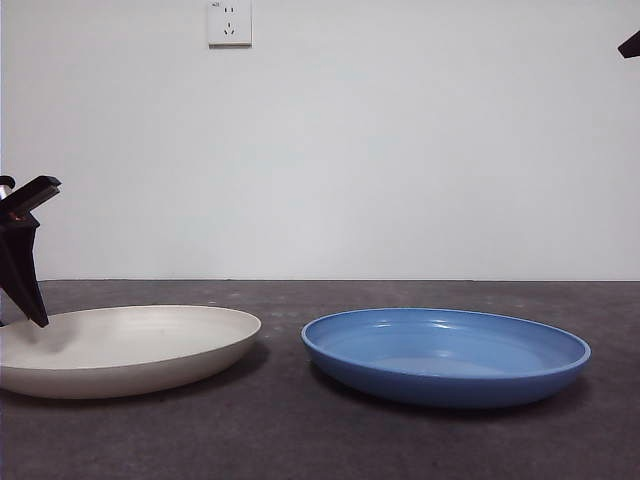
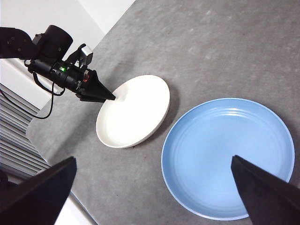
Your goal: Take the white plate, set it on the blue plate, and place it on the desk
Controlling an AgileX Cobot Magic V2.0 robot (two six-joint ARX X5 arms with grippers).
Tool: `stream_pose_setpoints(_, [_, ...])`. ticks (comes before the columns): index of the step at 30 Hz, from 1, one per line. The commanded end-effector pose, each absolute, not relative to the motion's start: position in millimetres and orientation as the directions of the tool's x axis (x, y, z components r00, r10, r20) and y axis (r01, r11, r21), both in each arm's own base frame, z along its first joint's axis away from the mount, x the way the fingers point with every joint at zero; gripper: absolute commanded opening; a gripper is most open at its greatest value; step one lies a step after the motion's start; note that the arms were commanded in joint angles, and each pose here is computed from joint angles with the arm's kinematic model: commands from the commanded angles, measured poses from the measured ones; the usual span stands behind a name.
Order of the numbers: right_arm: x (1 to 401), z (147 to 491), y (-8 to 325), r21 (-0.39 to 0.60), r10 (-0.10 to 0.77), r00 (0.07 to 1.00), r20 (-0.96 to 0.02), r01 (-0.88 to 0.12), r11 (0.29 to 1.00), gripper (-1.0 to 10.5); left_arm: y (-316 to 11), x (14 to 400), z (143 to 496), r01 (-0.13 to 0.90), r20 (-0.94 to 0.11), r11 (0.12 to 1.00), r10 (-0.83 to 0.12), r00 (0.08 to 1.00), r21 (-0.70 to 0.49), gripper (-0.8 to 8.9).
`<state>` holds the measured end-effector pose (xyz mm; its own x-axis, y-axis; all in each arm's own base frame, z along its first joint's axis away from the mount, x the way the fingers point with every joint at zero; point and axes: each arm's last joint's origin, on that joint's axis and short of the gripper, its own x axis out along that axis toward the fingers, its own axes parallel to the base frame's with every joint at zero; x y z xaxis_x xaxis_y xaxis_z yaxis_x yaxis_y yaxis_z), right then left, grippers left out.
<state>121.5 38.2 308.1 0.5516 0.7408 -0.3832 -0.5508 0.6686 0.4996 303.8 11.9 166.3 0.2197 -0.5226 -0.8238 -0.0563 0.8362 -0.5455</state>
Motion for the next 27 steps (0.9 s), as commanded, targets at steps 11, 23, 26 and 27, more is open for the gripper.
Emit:
stream_pose_setpoints(11, [122.0,314.8,38.8,0.487,0.744,0.562,-0.362,-0.567,0.665,6.0,13.1,312.6,161.5,-0.046,-0.831,0.848,-0.505,0.234,-0.528,0.12])
stream_pose_setpoints(23, [119.9,323.9,36.1,0.458,0.675,0.627,-0.388,-0.504,0.732,6.0,-7.5,329.4,206.4,0.006,-0.831,0.848,-0.52,0.198,-0.529,0.15])
stream_pose_setpoints(26, [115.3,333.2,34.5,0.442,0.651,0.644,-0.401,-0.486,0.754,6.0,-28.5,334.4,224.2,0.063,-0.827,0.846,-0.532,0.184,-0.53,0.15])
stream_pose_setpoints(27, [113.2,336.8,33.9,0.434,0.644,0.648,-0.407,-0.484,0.76,6.0,-37.2,335.7,230.2,0.082,-0.825,0.843,-0.536,0.179,-0.531,0.15])
